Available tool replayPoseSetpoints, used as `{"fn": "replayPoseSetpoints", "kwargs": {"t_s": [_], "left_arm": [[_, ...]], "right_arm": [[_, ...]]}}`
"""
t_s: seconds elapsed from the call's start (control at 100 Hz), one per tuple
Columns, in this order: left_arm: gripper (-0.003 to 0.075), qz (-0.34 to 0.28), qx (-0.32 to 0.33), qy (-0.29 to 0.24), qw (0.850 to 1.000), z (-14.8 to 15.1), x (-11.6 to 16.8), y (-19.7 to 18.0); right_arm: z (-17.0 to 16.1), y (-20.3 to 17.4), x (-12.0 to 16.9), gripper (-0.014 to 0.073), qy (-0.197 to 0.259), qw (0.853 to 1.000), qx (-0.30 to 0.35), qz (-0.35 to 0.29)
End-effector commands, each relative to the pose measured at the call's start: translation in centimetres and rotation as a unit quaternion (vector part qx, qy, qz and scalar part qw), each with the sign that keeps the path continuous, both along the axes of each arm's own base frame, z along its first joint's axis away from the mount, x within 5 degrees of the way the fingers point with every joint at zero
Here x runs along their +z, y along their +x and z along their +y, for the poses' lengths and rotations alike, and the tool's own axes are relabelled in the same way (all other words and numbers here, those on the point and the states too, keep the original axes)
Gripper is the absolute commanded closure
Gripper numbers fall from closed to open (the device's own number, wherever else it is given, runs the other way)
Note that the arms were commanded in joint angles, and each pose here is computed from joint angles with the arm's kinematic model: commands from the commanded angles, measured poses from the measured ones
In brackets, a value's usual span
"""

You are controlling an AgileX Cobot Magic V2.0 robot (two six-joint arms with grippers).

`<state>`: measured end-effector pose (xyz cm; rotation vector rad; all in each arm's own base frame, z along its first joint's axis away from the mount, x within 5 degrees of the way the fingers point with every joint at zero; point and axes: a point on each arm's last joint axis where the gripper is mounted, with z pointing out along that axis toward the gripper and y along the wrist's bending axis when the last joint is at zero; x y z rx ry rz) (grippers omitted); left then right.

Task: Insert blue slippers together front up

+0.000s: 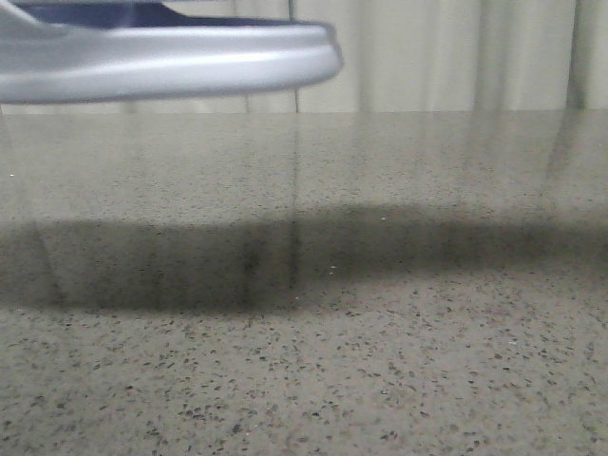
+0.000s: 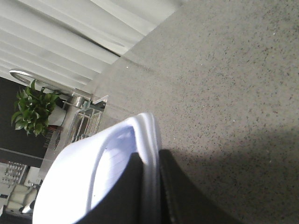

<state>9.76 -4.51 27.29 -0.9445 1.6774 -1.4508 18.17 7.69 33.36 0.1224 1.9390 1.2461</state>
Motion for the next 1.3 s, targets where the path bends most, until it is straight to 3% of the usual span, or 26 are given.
{"fn": "replayPoseSetpoints", "kwargs": {"t_s": [0.0, 0.29, 0.76, 1.29], "left_arm": [[0.0704, -0.007, -0.003, -0.042, 0.999, -0.1, 1.3, 0.1], [0.0704, -0.01, 0.007, -0.043, 0.999, 0.0, 1.4, 0.2], [0.0704, -0.02, 0.047, -0.019, 0.999, 0.7, 1.3, 0.5], [0.0704, -0.024, 0.072, -0.008, 0.997, 1.2, 1.3, 0.6]], "right_arm": [[0.4, -0.2, 1.6, 0.0686, 0.028, 0.999, 0.021, -0.026], [0.5, 0.2, 1.3, 0.0686, 0.028, 0.999, 0.016, -0.017], [5.1, 0.0, 0.2, 0.0686, 0.009, 0.999, 0.035, -0.011], [5.6, -0.2, 0.2, 0.0686, 0.017, 0.999, 0.038, -0.005]]}}
